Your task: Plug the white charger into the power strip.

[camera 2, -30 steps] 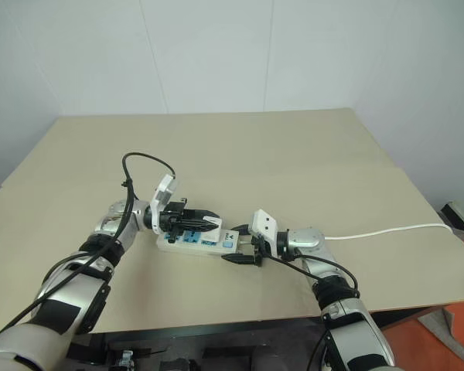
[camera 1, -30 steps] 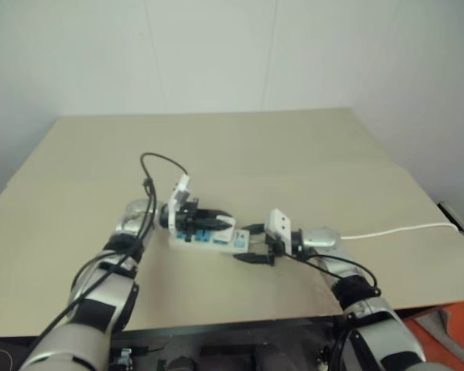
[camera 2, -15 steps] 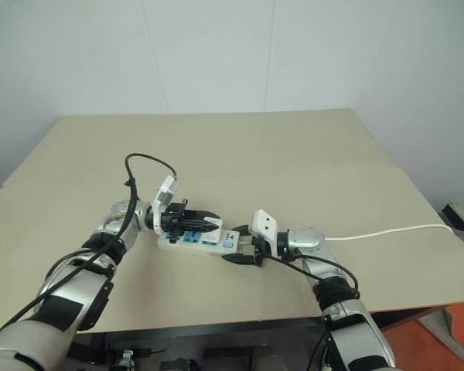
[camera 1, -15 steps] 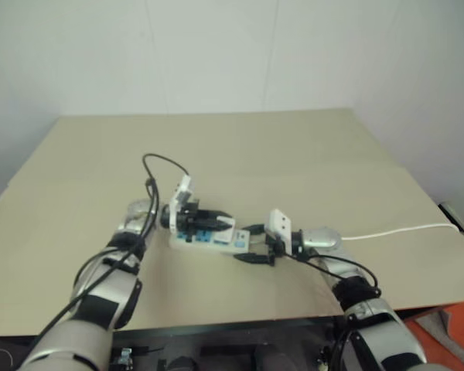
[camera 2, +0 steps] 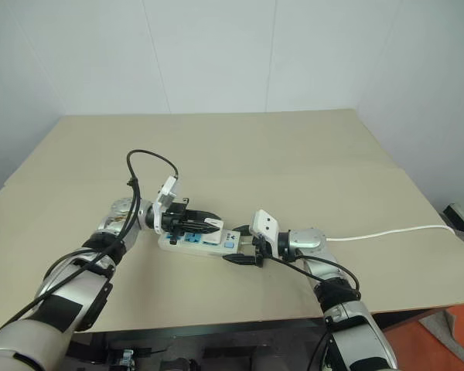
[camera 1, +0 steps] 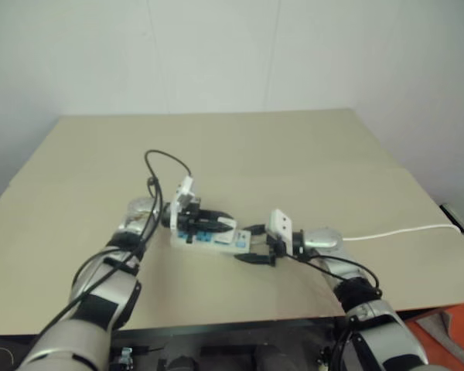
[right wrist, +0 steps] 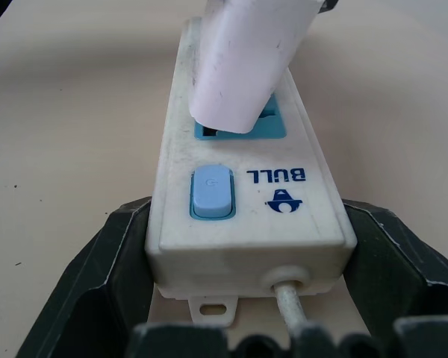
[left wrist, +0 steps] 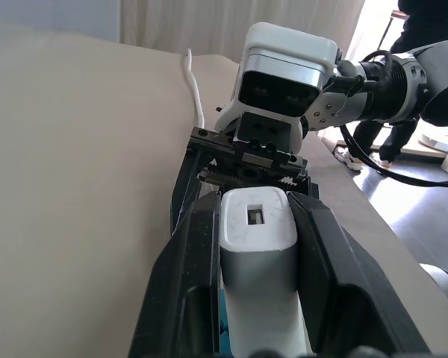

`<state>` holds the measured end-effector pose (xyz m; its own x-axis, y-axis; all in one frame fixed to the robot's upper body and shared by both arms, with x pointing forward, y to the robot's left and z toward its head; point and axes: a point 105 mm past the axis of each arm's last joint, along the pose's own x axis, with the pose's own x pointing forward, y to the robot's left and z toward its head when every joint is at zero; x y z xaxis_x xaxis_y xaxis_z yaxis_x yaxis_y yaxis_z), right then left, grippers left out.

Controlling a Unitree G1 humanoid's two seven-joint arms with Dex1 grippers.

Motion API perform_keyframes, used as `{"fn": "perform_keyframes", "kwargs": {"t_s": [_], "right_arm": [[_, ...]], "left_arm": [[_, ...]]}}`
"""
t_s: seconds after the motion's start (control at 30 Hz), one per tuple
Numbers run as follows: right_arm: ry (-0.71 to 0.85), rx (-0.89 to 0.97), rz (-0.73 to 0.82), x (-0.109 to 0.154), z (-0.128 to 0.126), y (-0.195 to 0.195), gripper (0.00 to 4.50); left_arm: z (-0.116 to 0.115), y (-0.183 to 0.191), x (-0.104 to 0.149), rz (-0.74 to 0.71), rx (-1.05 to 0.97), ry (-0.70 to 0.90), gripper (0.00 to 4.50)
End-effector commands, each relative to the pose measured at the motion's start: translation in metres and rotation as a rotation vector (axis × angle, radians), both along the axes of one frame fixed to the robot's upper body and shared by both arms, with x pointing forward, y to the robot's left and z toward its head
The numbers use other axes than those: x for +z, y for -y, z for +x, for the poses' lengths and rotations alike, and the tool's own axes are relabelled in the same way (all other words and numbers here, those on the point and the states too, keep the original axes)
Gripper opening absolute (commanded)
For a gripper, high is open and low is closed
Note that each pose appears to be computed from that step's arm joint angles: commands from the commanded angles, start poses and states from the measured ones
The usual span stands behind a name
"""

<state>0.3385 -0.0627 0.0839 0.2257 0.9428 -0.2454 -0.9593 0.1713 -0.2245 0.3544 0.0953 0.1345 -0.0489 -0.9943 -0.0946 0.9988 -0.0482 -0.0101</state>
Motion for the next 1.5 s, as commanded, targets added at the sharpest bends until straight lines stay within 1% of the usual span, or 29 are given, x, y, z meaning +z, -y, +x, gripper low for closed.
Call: {"fn": "perform_keyframes", "kwargs": {"t_s": [0.03,0.2,0.5,0.63,0.7,0.83,0.87,1.03,1.23,1.37,1.43,1.5], "right_arm": [[-0.057,0.077,-0.081,-0.025,-0.018,-0.005,3.39],[-0.052,0.085,-0.079,-0.024,-0.019,-0.006,3.39],[-0.068,0.095,-0.079,-0.024,-0.022,-0.005,3.39],[-0.067,0.093,-0.079,-0.025,-0.022,-0.005,3.39],[-0.065,0.093,-0.079,-0.025,-0.022,-0.005,3.39],[-0.054,0.089,-0.077,-0.024,-0.022,-0.004,3.39],[-0.053,0.088,-0.077,-0.024,-0.022,-0.004,3.39],[-0.051,0.085,-0.081,-0.025,-0.023,-0.002,3.39],[-0.049,0.090,-0.083,-0.025,-0.023,-0.004,3.39],[-0.049,0.091,-0.085,-0.026,-0.023,-0.006,3.39],[-0.050,0.092,-0.086,-0.027,-0.023,-0.006,3.39],[-0.050,0.092,-0.088,-0.027,-0.024,-0.006,3.39]], "left_arm": [[-0.003,-0.020,-0.010,0.046,0.037,-0.001,1.01],[-0.004,-0.028,-0.017,0.057,0.061,-0.009,1.01],[-0.010,-0.029,-0.031,0.163,0.011,0.050,1.01],[-0.012,-0.028,-0.034,0.168,0.002,0.061,1.01],[-0.012,-0.028,-0.035,0.153,0.013,0.029,1.01],[-0.019,-0.035,-0.054,0.265,-0.016,0.046,1.01],[-0.020,-0.037,-0.057,0.274,-0.018,0.047,1.01],[-0.022,-0.044,-0.065,0.298,0.001,0.039,1.01],[-0.022,-0.046,-0.069,0.290,0.024,0.015,1.01],[-0.019,-0.044,-0.066,0.262,0.041,0.005,1.01],[-0.018,-0.042,-0.064,0.251,0.046,0.009,1.74],[-0.016,-0.041,-0.061,0.237,0.054,0.018,2.34]]}}
